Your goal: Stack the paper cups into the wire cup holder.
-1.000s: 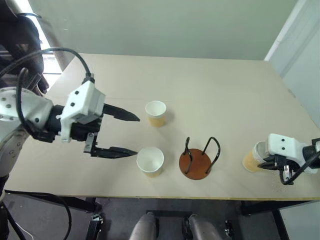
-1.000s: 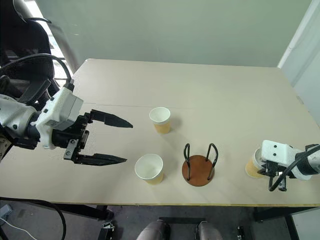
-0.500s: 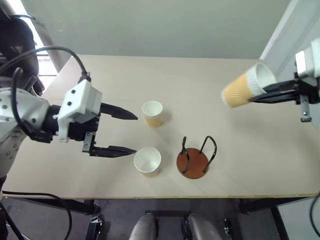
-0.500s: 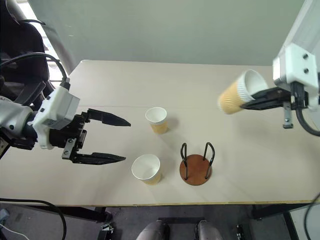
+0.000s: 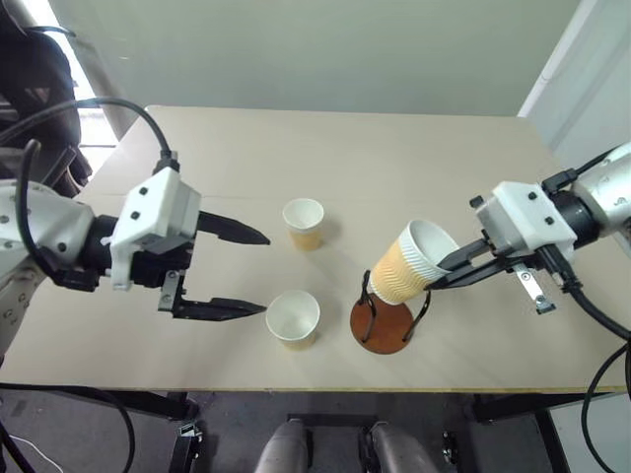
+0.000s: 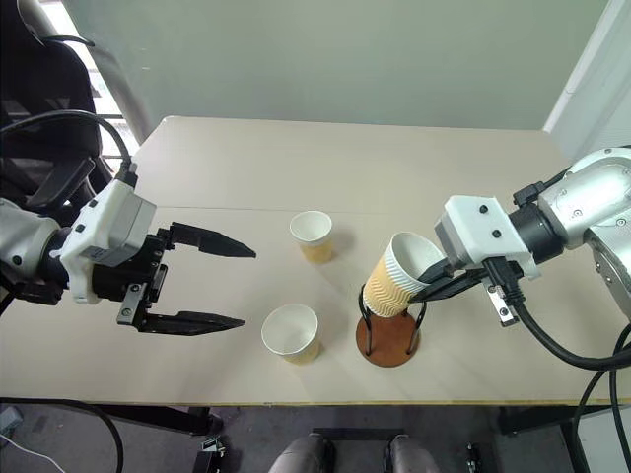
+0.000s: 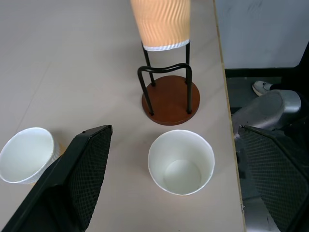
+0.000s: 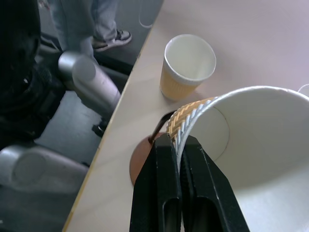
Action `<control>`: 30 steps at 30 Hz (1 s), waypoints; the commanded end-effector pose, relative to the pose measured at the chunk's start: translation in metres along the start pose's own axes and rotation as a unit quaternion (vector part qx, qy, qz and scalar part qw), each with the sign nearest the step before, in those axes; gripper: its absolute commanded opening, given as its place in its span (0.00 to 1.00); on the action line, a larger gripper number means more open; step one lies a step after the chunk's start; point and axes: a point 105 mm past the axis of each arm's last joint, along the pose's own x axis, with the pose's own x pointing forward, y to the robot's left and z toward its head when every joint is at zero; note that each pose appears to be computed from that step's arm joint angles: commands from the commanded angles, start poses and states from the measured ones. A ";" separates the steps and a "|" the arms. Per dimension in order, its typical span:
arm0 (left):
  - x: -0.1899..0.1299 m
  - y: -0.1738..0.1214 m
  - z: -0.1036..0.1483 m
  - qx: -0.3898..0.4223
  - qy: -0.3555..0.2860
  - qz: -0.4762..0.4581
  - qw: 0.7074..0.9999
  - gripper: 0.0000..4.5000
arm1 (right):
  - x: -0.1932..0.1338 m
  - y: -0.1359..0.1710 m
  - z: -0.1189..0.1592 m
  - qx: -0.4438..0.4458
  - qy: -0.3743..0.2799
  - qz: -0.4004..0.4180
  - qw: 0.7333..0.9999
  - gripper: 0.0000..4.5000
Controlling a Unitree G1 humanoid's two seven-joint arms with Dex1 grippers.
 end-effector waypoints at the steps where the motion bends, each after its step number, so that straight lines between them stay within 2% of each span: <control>1: -0.005 -0.001 0.007 0.017 0.005 0.012 1.000 1.00 | -0.001 0.001 0.000 -0.018 0.013 0.001 1.000 0.00; 26: -0.003 -0.001 0.007 0.020 0.008 0.013 1.000 1.00 | 0.016 -0.007 -0.010 -0.053 0.045 -0.005 0.998 0.00; 29: -0.003 -0.001 0.007 0.020 0.007 0.012 1.000 1.00 | 0.016 -0.007 -0.011 -0.052 0.051 -0.005 0.997 0.13; 30: -0.003 -0.002 0.007 0.020 0.006 0.011 1.000 1.00 | 0.016 -0.007 -0.012 -0.052 0.052 -0.007 0.997 0.20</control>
